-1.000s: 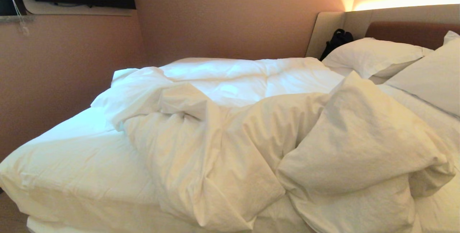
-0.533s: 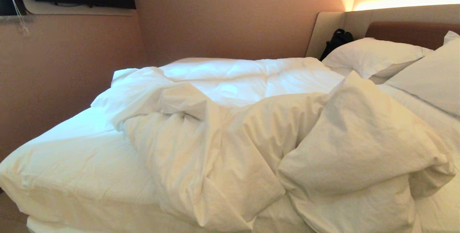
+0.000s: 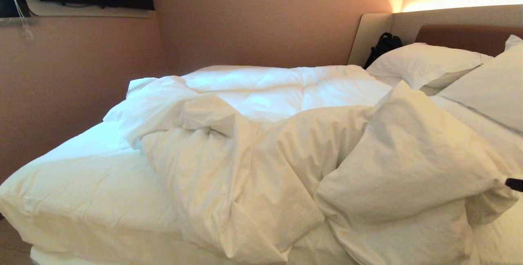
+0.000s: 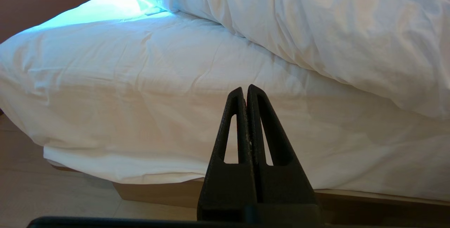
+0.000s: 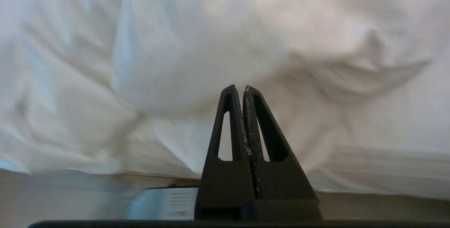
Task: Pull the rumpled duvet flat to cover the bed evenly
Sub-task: Hold the folded corner of the quilt
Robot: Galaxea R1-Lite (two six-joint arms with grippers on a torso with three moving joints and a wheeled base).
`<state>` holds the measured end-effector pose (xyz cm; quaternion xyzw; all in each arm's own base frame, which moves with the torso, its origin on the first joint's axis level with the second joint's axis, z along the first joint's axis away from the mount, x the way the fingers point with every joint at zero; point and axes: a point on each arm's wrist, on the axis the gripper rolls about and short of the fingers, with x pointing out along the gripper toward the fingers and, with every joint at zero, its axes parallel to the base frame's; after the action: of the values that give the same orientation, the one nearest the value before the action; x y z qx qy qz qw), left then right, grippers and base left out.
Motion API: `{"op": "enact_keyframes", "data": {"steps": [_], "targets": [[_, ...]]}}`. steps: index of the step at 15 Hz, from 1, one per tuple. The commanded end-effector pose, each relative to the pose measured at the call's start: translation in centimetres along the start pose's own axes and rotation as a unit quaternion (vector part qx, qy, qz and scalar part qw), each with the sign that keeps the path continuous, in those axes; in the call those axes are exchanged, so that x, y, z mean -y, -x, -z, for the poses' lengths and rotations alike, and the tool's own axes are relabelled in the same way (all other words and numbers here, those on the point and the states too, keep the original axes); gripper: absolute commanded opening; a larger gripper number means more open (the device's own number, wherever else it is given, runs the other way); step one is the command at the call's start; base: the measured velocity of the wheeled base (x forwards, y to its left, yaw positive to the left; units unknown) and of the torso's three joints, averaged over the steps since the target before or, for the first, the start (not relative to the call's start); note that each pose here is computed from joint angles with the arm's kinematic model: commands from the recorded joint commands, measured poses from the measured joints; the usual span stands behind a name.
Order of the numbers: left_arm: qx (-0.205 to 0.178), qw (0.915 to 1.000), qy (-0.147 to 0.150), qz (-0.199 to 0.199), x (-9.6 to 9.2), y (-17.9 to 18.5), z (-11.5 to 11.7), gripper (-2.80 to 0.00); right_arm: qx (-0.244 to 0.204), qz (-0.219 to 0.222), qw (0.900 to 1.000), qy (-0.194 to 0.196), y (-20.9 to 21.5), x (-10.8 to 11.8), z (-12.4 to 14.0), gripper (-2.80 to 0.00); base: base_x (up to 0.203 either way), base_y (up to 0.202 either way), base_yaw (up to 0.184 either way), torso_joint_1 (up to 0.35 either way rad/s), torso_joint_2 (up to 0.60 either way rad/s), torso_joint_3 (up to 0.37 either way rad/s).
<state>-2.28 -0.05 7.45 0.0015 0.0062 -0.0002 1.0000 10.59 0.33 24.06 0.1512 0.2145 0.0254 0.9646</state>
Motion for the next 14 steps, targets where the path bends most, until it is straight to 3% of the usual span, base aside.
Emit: {"op": "enact_keyframes", "data": {"steps": [1, 6, 9, 10, 14], "targets": [[0.000, 1.0000, 0.000, 0.000, 0.0, 0.0, 0.0, -2.80, -0.040, 0.014, 0.994, -0.098, -3.2, -0.1, -1.5, -2.80, 0.000, 0.000, 0.000, 0.000, 0.00, 0.000], [0.000, 1.0000, 0.000, 0.000, 0.0, 0.0, 0.0, -2.80, -0.094, 0.053, 0.975, -0.194, -5.1, -0.1, -3.1, -2.80, 0.000, 0.000, 0.000, 0.000, 0.00, 0.000], [0.000, 1.0000, 0.000, 0.000, 0.0, 0.0, 0.0, -2.80, -0.111, 0.064, 0.970, -0.205, -3.8, -0.2, -2.9, -2.80, 0.000, 0.000, 0.000, 0.000, 0.00, 0.000], [0.001, 1.0000, 0.000, 0.000, 0.0, 0.0, 0.0, -2.80, -0.110, 0.064, 0.970, -0.205, -3.1, -0.2, -2.9, 0.00, 0.000, 0.000, 0.000, 0.000, 0.00, 0.000], [-0.001, 1.0000, 0.000, 0.000, 0.0, 0.0, 0.0, -2.80, -0.099, 0.052, 0.974, -0.195, -1.2, -0.6, -2.7, 0.00, 0.000, 0.000, 0.000, 0.000, 0.00, 0.000]]}}
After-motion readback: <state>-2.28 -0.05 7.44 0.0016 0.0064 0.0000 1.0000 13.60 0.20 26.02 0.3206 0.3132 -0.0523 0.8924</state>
